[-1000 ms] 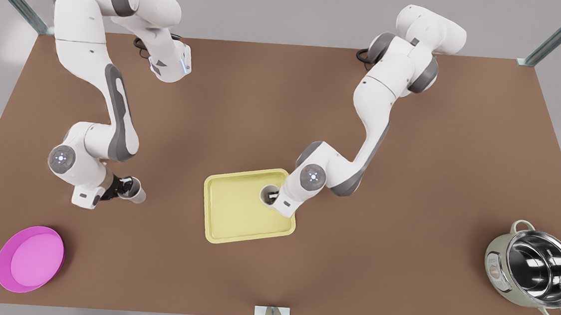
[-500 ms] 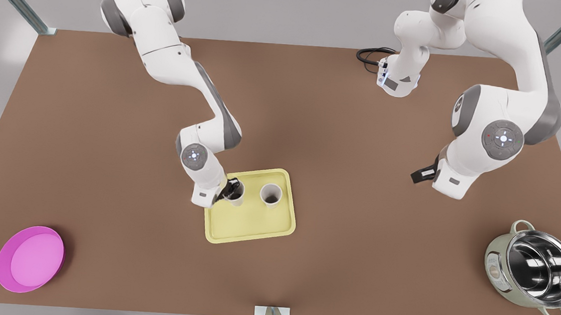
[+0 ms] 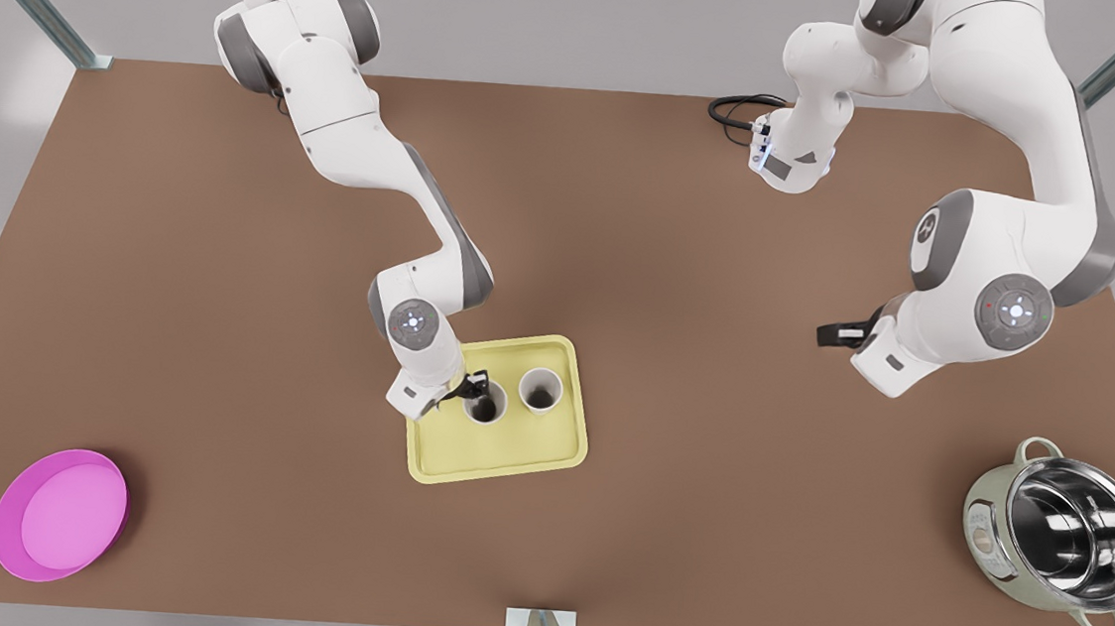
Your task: Use both arms to respectively pick up the white IKEA cups from the middle-left and middle-right positions, then place the white IKEA cups onto the middle-middle tray, ensuring that the cups remain upright and do not tip over
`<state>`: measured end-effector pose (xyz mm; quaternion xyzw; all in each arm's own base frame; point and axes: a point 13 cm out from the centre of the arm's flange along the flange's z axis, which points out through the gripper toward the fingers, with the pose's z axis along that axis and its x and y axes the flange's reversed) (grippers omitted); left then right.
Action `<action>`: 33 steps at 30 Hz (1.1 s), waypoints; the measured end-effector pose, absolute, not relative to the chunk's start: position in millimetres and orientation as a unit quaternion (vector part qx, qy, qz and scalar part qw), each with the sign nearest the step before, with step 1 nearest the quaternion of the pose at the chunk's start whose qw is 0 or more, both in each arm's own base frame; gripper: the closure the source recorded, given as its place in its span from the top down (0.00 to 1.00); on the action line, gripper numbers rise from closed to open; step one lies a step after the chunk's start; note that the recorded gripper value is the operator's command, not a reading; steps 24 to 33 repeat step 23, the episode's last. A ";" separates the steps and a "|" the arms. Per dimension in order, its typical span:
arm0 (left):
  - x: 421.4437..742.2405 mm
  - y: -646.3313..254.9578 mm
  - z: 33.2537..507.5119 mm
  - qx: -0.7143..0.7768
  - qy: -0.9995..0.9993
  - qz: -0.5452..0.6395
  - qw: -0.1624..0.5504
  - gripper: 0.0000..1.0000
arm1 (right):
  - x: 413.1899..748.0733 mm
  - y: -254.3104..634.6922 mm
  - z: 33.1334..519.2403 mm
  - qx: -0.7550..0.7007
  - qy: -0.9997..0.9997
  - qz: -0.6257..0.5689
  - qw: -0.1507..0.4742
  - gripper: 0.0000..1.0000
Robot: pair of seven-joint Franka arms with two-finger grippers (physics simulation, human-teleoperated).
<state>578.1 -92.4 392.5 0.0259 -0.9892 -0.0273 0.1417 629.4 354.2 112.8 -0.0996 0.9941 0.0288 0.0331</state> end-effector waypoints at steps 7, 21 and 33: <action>573.8 -106.0 393.9 -0.022 -0.989 -0.020 0.145 1.00 | 629.4 344.6 141.9 -0.052 0.997 0.043 0.025 1.00; 567.3 -103.7 406.0 -0.066 -0.987 -0.037 0.144 1.00 | 629.2 70.6 481.6 -0.018 0.995 -0.064 0.071 1.00; 565.8 -103.2 405.8 -0.069 -0.986 -0.039 0.147 1.00 | 606.1 60.1 486.1 -0.027 0.996 -0.069 0.048 1.00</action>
